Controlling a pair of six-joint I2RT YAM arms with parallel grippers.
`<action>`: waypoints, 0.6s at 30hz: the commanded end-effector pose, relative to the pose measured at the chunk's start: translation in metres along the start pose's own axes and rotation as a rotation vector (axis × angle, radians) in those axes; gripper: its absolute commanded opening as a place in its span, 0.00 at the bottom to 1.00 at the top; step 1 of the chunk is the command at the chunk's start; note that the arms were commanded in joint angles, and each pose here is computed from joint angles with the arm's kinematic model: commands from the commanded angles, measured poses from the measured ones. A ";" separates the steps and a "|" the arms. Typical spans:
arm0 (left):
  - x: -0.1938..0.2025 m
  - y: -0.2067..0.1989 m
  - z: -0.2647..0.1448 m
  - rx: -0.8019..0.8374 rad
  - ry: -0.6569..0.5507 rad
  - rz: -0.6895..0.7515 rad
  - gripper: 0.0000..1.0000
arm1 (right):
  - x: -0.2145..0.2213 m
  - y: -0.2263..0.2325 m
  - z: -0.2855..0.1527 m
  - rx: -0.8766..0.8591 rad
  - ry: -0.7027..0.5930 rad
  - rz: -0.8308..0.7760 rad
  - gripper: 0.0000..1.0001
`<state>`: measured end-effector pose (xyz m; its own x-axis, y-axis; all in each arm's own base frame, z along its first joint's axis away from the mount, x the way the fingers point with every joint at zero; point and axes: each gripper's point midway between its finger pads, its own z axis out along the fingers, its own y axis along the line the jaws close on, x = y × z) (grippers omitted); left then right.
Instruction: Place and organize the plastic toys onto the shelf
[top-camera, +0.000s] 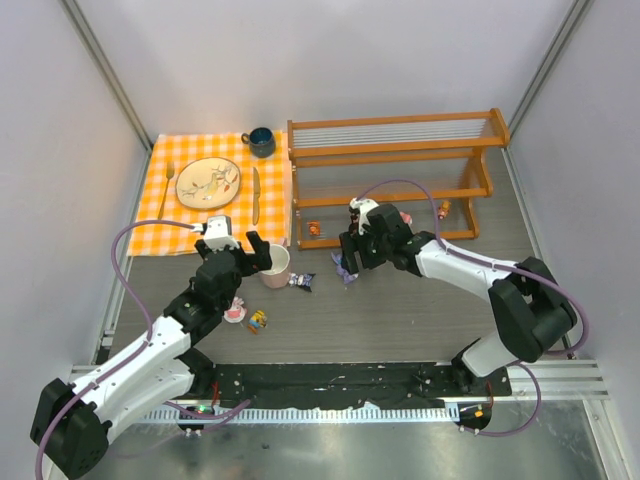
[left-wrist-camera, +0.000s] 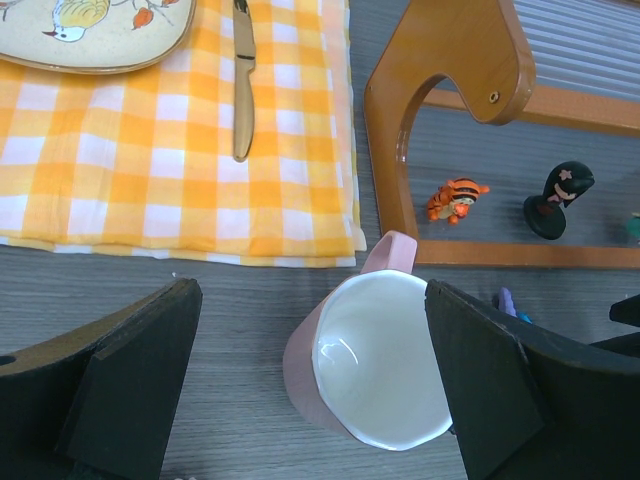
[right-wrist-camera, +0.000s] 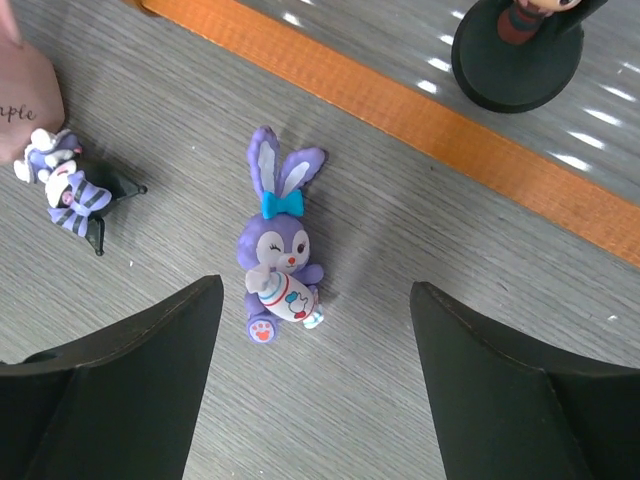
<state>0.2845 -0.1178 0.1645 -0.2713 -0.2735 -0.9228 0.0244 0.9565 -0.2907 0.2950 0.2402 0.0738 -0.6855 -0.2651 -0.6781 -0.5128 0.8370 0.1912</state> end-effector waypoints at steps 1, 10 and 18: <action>-0.010 -0.003 0.001 0.003 -0.039 -0.017 1.00 | -0.013 0.013 -0.003 -0.101 -0.013 -0.032 0.79; -0.009 -0.005 0.002 0.010 -0.033 -0.013 1.00 | -0.003 0.020 0.004 -0.156 0.026 -0.039 0.76; -0.013 -0.012 -0.002 0.052 -0.039 -0.037 1.00 | 0.013 0.017 0.015 -0.155 0.077 -0.036 0.59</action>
<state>0.2839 -0.1200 0.1643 -0.2767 -0.2737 -0.9212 0.0354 0.9550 -0.2944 0.2776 0.2489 0.0474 -0.7262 -0.3329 -0.6014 -0.5789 0.7680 0.2739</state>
